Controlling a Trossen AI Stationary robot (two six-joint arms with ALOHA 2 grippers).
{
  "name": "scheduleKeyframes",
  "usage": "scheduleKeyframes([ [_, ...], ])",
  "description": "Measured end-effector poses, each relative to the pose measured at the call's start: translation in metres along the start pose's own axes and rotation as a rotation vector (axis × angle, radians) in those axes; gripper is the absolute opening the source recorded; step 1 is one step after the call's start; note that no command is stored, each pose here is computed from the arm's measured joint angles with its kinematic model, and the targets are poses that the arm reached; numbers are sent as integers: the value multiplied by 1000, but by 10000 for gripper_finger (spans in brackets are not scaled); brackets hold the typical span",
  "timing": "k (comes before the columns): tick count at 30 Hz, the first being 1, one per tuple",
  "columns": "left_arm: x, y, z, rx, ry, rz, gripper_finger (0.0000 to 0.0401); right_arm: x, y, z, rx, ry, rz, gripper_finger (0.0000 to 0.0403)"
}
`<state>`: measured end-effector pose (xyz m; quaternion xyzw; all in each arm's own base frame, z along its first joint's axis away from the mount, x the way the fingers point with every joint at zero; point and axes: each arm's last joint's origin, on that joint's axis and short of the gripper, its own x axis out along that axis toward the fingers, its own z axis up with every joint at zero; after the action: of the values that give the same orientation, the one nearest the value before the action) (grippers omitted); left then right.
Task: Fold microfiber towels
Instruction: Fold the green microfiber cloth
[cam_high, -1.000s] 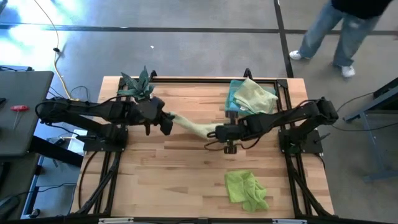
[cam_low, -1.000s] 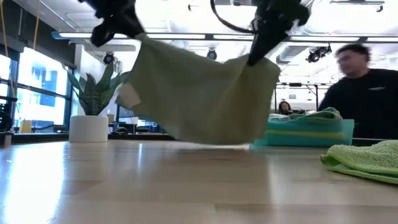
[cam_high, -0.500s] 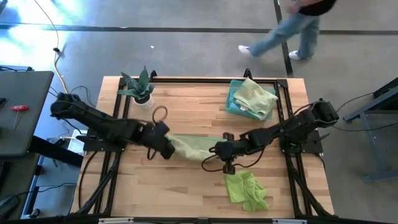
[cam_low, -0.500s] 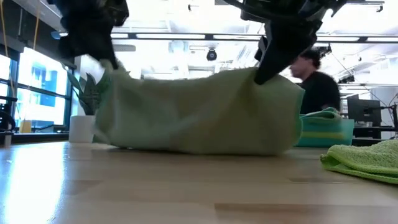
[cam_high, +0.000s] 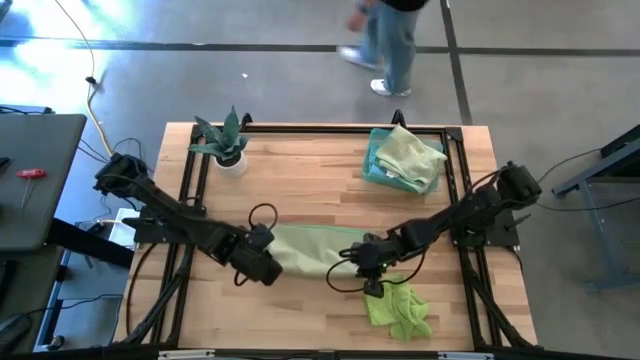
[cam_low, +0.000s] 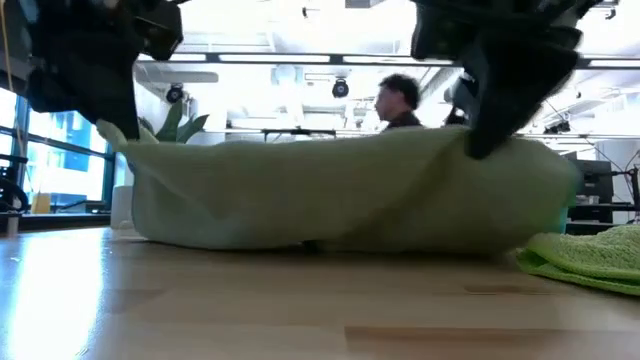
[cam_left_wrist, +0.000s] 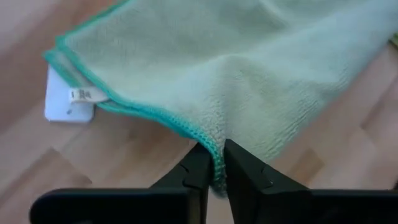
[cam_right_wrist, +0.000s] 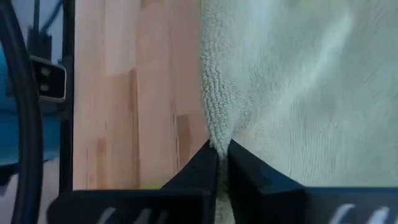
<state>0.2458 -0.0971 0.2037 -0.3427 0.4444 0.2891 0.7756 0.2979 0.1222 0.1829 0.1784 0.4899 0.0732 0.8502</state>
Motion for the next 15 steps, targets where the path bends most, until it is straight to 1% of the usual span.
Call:
scheduleKeyframes([
  [4, -3, -4, -9, -11, 39, -39, 55, 8, 0, -2, 14, 42, 36, 61],
  [9, -5, -7, -18, -23, 127, -69, 88, 7, 1, -3, 23, 70, 70, 126],
  [12, -7, -8, -24, -11, 186, -77, 103, 3, 3, -1, 48, 86, 63, 156],
  [14, -8, -6, -26, 3, 175, -58, 109, 1, 3, -1, 71, 101, 51, 169],
  [15, -8, -7, -25, 13, 144, -57, 111, 0, 2, -2, 76, 111, 41, 174],
])
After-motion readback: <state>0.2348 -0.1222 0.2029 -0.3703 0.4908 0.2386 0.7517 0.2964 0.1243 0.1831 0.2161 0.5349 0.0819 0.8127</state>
